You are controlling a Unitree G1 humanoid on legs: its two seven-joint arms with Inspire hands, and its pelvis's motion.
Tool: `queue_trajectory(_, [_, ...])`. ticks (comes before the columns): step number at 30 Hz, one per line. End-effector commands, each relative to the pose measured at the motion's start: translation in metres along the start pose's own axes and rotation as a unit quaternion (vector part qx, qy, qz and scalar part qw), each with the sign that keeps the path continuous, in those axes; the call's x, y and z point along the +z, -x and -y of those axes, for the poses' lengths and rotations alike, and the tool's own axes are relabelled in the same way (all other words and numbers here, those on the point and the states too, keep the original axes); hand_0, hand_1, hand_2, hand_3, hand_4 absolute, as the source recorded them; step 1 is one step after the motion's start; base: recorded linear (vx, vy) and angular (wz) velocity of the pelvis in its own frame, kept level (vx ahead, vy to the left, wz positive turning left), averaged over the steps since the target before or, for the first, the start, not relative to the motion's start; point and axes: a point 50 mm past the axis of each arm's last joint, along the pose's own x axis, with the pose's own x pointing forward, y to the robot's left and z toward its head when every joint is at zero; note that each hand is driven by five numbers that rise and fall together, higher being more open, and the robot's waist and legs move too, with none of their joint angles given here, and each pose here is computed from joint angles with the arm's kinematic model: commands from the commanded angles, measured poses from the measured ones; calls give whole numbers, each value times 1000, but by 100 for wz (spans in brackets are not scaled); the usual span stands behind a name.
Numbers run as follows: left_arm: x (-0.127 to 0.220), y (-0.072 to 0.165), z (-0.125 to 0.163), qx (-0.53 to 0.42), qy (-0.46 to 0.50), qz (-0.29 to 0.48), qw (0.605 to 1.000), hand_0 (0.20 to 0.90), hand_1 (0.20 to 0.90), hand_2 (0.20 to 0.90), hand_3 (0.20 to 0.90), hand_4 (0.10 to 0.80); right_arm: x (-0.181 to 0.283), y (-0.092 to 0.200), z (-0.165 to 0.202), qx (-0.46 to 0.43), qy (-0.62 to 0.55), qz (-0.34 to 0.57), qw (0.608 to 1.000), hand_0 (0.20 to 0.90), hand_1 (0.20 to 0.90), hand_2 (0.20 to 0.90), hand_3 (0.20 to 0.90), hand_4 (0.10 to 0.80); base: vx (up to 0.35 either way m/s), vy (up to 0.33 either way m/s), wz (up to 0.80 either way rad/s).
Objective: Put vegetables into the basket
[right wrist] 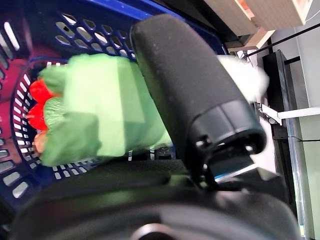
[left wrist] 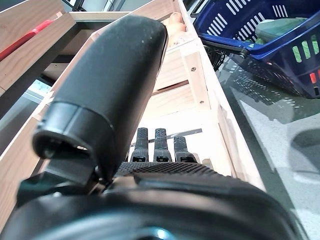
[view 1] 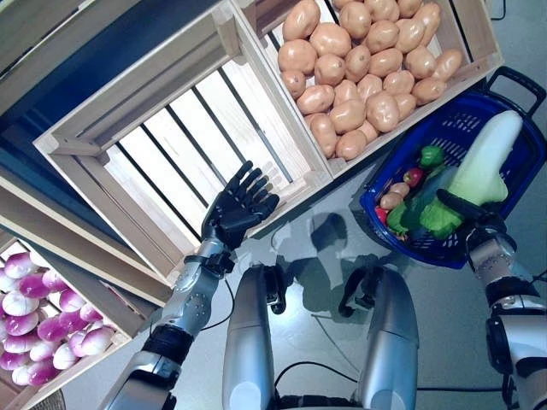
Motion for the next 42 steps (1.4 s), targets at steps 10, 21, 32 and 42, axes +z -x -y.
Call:
queue_trajectory(10, [44,-12,23,-73,0,116,991,900,900,900,900,800,63,2,-2,10,-23,113,993,900,900,900,900,800,-6,0,0])
queue_trajectory(21, [34,-2,6,-43,1,98,994,900,900,900,900,800,6,4,22,8,-25,35,999,900,900,900,900,800,52,27,-4])
queue_trajectory(32, [-17,24,-8,-54,-16,-39,998,900,900,900,900,800,-99,31,40,32,40,-104,993,900,900,900,900,800,158,24,-6])
queue_trajectory(42, [-84,84,-35,63,4,-141,988,900,900,900,900,800,-197,101,21,106,-65,-128,984,900,900,900,900,800,99,82,-5])
